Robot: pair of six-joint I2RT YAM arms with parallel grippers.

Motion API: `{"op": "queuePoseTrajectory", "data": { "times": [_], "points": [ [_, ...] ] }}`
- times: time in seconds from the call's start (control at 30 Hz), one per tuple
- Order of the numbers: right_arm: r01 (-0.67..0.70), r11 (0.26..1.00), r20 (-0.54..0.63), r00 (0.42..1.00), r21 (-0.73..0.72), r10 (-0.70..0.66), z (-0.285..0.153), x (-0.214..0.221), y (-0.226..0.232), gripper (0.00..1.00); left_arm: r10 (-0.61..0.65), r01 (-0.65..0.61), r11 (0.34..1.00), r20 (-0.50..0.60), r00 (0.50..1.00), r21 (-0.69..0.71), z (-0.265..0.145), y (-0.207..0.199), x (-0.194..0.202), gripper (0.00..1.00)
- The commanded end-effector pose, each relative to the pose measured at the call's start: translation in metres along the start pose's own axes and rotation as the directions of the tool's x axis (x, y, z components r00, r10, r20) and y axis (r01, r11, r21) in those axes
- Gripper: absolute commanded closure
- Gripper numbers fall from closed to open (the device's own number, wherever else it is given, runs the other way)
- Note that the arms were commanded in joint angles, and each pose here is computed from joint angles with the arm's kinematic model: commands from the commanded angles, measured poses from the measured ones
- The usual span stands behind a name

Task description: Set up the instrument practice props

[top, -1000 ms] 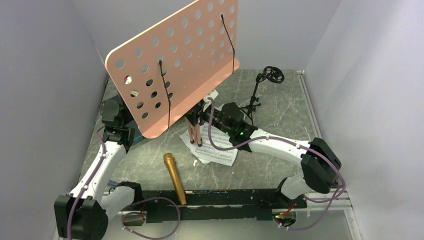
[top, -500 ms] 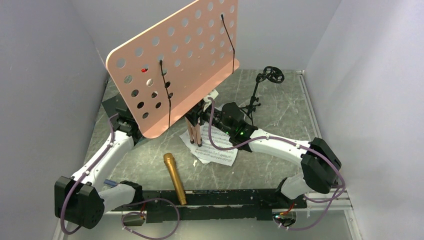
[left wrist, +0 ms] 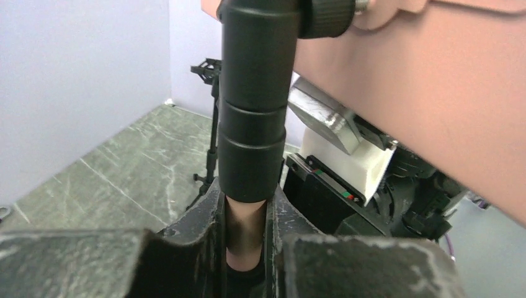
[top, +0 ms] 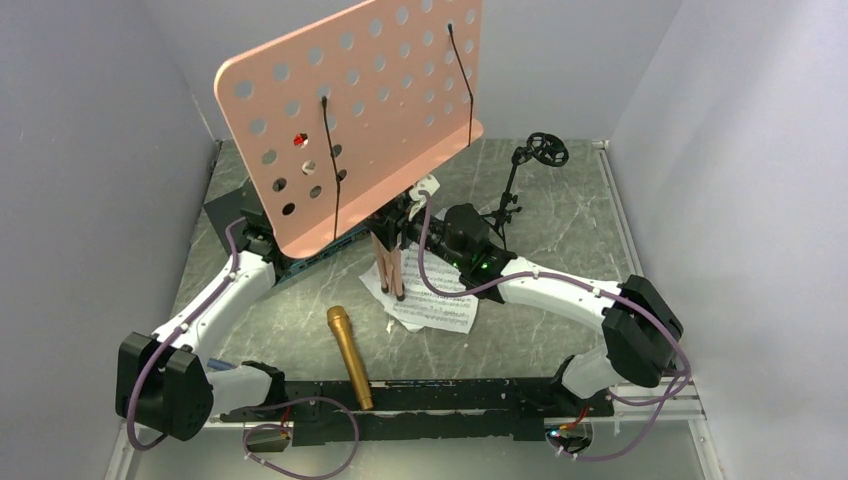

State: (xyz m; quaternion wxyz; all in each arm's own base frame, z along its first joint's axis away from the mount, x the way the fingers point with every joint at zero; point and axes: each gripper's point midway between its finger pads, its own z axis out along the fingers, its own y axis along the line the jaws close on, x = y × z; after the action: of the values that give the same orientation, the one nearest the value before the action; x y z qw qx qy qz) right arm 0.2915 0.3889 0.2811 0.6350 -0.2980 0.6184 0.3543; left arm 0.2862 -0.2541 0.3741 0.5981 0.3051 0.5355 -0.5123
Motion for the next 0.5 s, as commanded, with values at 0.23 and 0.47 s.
{"op": "queuePoseTrajectory", "data": {
  "times": [0.23,0.47],
  "points": [
    [0.012,0.999,0.068,0.998,-0.052,-0.008,-0.0027,-0.0291,0.0152,1.00,0.096,-0.095,0.995,0.042,0.994,-0.041,-0.0007,-0.0105,-0.0246,0.97],
    [0.008,1.000,0.058,0.998,-0.030,-0.007,-0.0002,-0.0294,0.0115,0.92,0.158,-0.155,0.987,0.060,0.986,-0.052,-0.0005,-0.0136,-0.0304,0.97]
  ]
}}
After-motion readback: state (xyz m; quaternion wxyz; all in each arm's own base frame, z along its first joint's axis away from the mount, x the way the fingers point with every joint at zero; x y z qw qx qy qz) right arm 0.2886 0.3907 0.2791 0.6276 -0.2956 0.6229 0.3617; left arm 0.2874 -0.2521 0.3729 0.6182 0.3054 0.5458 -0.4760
